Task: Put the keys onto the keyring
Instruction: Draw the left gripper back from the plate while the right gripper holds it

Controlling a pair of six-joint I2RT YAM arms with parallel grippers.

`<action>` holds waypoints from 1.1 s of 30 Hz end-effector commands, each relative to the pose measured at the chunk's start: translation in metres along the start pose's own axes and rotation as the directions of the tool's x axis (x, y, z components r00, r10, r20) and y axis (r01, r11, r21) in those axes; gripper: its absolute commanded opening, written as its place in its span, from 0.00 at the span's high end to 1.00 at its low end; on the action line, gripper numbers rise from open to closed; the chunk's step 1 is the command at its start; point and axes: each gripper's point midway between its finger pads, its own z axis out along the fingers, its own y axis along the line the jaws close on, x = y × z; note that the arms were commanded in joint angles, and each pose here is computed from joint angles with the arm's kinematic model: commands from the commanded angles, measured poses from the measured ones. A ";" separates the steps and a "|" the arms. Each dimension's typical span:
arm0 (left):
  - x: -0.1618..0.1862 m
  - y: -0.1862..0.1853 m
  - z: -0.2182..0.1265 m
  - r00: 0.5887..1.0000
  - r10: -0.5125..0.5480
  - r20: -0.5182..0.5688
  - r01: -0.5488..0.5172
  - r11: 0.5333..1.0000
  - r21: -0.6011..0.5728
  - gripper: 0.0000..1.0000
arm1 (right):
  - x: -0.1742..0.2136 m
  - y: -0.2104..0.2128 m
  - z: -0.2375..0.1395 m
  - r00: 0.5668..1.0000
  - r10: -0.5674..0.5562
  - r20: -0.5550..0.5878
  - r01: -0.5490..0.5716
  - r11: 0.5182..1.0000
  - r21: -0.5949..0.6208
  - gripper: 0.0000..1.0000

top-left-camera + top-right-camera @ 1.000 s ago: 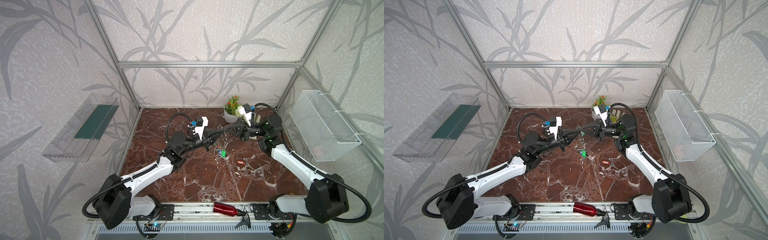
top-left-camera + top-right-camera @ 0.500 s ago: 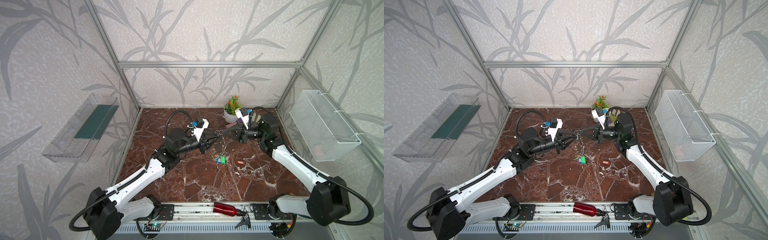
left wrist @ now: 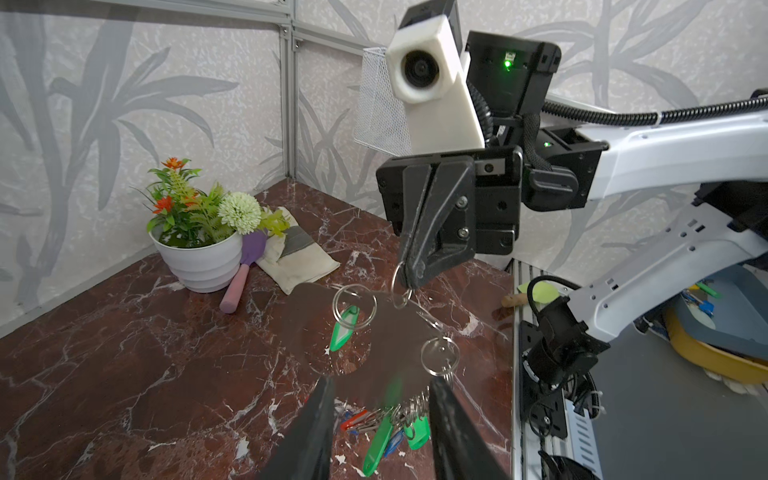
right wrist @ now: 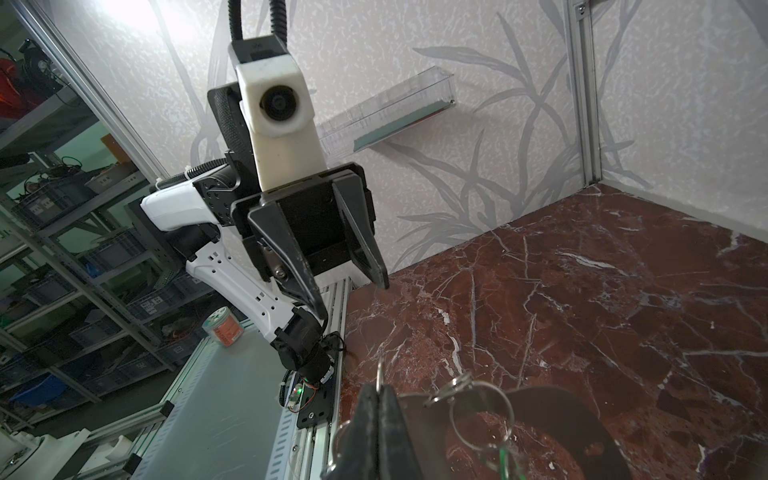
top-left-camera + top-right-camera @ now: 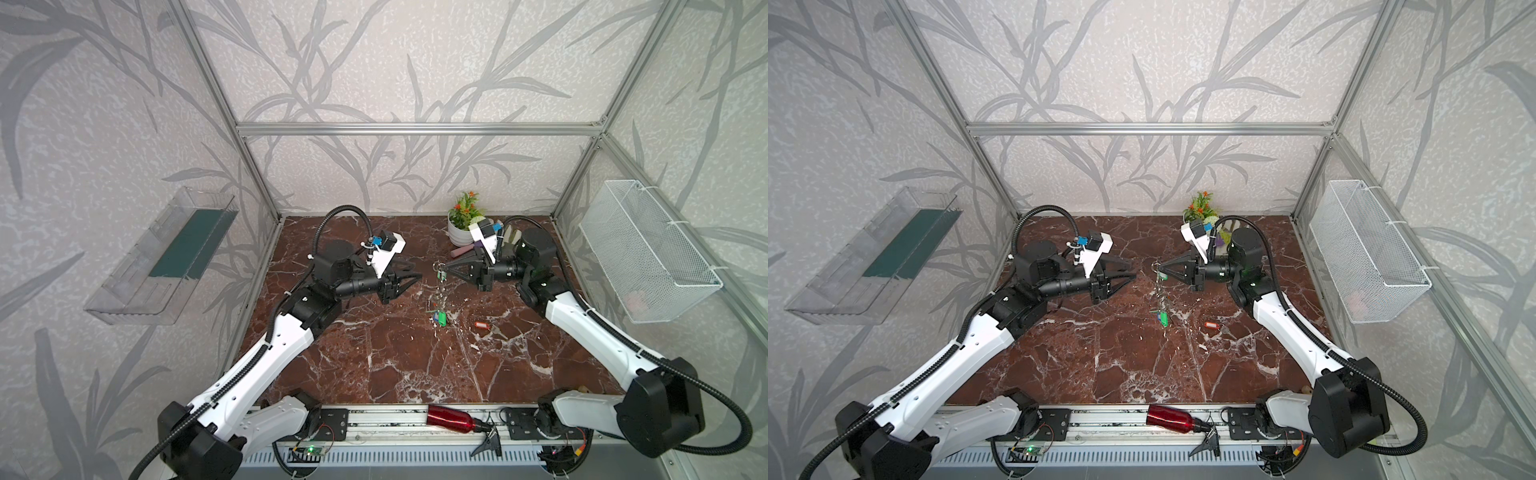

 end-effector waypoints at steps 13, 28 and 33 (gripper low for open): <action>-0.006 -0.022 -0.003 0.981 0.193 0.017 -0.193 0.974 0.122 0.65 | 0.007 0.030 0.010 0.974 -0.226 -0.011 0.225 0.972 -0.066 1.00; -0.008 -0.012 0.002 0.990 0.140 0.036 -0.142 0.987 0.071 0.56 | 0.012 0.017 0.012 0.973 -0.229 -0.018 0.229 0.973 0.002 1.00; 0.002 0.005 -0.005 0.999 0.028 0.016 -0.027 0.998 -0.053 0.10 | 0.006 -0.004 0.011 0.973 -0.230 -0.014 0.230 0.969 0.094 1.00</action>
